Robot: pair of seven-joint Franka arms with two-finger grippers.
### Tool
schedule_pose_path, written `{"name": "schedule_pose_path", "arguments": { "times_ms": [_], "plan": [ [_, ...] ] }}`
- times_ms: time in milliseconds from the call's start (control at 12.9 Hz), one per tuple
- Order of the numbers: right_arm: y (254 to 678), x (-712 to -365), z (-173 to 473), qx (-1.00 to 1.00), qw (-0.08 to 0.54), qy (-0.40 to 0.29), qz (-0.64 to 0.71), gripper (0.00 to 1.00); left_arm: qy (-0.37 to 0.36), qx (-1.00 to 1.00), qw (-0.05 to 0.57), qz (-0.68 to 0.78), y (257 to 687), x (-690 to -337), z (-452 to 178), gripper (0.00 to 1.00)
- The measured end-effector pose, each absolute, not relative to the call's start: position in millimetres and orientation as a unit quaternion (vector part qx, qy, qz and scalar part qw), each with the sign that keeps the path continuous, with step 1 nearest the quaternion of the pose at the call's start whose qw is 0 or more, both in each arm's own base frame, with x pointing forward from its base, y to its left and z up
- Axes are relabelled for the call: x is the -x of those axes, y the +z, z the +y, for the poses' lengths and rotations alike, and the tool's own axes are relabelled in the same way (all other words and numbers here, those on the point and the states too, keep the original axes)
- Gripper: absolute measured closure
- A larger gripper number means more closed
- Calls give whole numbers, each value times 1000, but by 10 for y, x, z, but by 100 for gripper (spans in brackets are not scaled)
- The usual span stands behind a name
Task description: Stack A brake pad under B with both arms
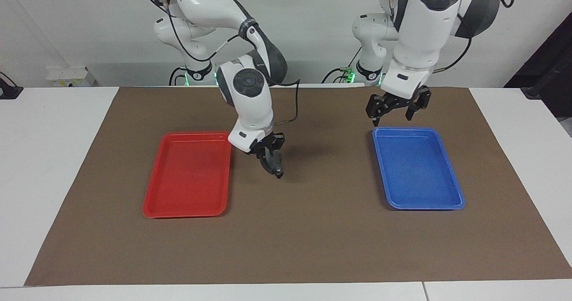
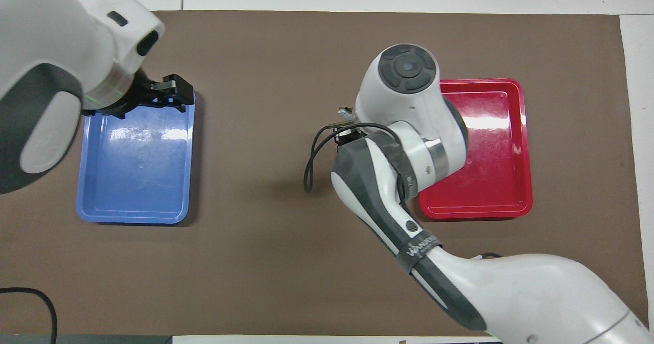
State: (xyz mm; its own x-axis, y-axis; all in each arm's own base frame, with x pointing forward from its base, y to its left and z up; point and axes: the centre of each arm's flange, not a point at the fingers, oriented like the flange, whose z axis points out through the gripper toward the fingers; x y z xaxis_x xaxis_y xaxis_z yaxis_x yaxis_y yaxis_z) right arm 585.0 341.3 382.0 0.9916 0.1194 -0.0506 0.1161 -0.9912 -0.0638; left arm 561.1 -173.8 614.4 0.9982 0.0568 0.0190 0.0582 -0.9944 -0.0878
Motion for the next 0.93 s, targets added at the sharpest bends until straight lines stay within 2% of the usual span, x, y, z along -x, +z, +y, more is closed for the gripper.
{"name": "schedule_pose_path", "arguments": {
  "times_ms": [156,467,700,933],
  "plan": [
    [3559,-5817,3659,997,31,23,-68,57,0,999,21,-34,6306,-5596,-1185,0],
    [3339,-5827,3592,997,22,35,-72,57,13,999,-12,-33,6585,-5368,-254,0],
    [3203,-5817,3469,994,16,47,-94,57,6,999,-13,-30,6700,-5241,-291,0],
    [3187,-5832,3438,994,17,45,-103,57,26,999,-11,-23,6516,-5236,-385,0]
  ]
}}
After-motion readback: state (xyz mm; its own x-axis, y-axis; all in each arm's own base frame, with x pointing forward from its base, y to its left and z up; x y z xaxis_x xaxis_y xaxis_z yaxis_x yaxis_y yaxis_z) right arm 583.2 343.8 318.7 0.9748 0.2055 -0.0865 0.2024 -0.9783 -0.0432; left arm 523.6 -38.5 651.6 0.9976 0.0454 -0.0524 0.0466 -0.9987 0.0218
